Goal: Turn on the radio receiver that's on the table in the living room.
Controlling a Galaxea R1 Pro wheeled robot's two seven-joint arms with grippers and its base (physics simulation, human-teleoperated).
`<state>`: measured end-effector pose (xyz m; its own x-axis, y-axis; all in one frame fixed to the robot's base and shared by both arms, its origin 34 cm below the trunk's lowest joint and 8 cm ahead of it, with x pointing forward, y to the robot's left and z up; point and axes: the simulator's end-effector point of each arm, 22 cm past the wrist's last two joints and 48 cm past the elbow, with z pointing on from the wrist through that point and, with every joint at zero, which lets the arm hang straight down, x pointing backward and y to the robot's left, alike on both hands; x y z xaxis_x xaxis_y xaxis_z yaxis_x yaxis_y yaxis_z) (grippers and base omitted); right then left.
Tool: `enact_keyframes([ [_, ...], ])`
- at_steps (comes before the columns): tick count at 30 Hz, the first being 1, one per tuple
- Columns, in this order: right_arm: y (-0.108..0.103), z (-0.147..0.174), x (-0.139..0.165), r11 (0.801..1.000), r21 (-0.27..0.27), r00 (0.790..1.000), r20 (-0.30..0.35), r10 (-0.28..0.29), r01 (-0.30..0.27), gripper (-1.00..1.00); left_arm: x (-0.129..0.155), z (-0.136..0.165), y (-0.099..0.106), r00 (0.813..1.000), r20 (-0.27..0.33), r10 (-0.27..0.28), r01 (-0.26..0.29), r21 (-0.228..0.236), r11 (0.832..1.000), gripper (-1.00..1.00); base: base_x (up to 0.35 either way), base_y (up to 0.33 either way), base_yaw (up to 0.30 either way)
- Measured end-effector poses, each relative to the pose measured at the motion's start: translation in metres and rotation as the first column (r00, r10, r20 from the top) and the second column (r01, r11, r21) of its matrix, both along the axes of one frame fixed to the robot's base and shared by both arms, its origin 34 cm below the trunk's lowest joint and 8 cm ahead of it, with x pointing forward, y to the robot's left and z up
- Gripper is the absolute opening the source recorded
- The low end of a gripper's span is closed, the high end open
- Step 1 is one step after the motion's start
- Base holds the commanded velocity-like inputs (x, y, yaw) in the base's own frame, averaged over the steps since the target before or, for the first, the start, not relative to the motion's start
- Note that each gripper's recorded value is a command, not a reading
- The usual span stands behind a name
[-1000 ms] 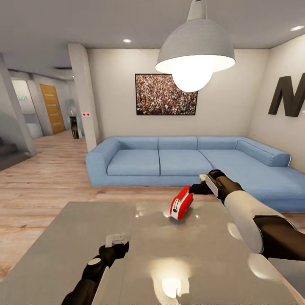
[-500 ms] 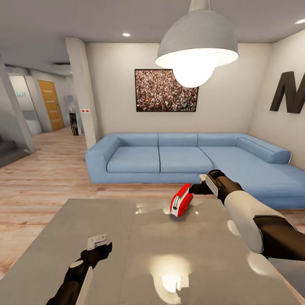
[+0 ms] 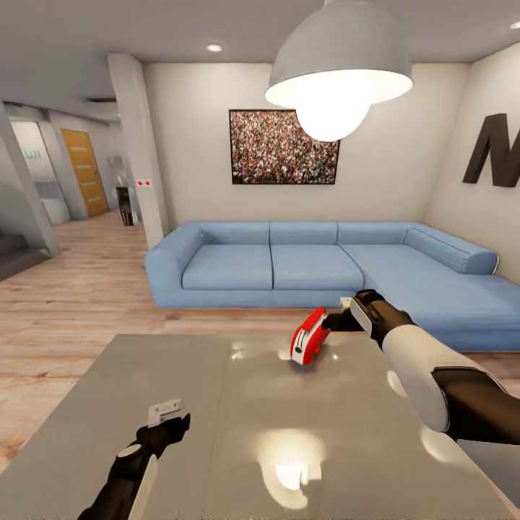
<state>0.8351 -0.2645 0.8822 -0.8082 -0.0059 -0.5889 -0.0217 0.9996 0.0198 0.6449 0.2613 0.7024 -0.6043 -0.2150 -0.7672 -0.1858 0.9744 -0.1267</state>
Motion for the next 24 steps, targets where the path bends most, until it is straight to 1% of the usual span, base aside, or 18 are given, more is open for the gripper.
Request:
enact_keyframes([
  [3,0.0,-0.003,0.0,1.0,0.001,1.0,-0.004,0.0,0.0,1.0,0.002,0.002,-0.004,1.0,0.007,-0.008,0.008,-0.006,1.0,1.0,0.0,0.0,0.0],
  [7,0.004,-0.008,0.001,1.0,0.004,1.0,-0.011,0.005,-0.004,1.0,0.008,0.009,-0.021,0.997,0.038,-0.06,0.062,-0.047,0.997,1.0,0.0,0.0,0.0],
  [9,0.005,-0.011,0.001,1.0,0.004,1.0,-0.015,0.006,-0.006,1.0,0.009,0.01,-0.026,0.996,0.045,-0.078,0.08,-0.06,0.995,1.0,0.0,0.0,0.0],
  [13,0.006,-0.015,0.001,1.0,0.005,1.0,-0.022,0.007,-0.007,1.0,0.009,0.009,-0.027,0.996,0.044,-0.082,0.084,-0.062,0.994,1.0,0.0,0.0,0.0],
  [16,0.007,-0.019,0.001,1.0,0.004,1.0,-0.027,0.008,-0.008,1.0,0.011,0.011,-0.024,0.996,0.051,-0.074,0.077,-0.055,0.996,1.0,0.0,0.0,0.0],
  [17,0.007,-0.02,0.001,1.0,0.004,1.0,-0.028,0.008,-0.008,1.0,0.017,0.023,-0.021,0.995,0.077,-0.07,0.074,-0.048,0.996,1.0,0.0,0.0,0.0],
  [18,0.007,-0.021,0.001,1.0,0.004,1.0,-0.03,0.008,-0.008,1.0,0.028,0.05,-0.015,0.989,0.137,-0.061,0.066,-0.035,0.997,1.0,0.0,0.0,0.0],
  [20,0.007,-0.023,0.001,1.0,0.005,0.999,-0.033,0.008,-0.008,1.0,0.04,0.087,-0.005,0.975,0.218,-0.048,0.052,-0.017,0.998,1.0,0.0,0.0,0.0],
  [21,0.007,-0.024,0.001,1.0,0.005,0.999,-0.035,0.008,-0.008,1.0,0.042,0.095,-0.003,0.971,0.235,-0.045,0.049,-0.012,0.999,1.0,0.0,0.0,0.0],
  [22,0.007,-0.025,0.001,1.0,0.005,0.999,-0.037,0.008,-0.008,1.0,0.047,0.116,0.001,0.959,0.281,-0.038,0.041,-0.004,0.999,1.0,0.0,0.0,0.0],
  [24,0.006,-0.028,0.002,1.0,0.004,0.999,-0.04,0.007,-0.007,1.0,0.052,0.14,0.004,0.944,0.33,-0.034,0.034,0.003,0.999,1.0,0.0,0.0,0.0],
])
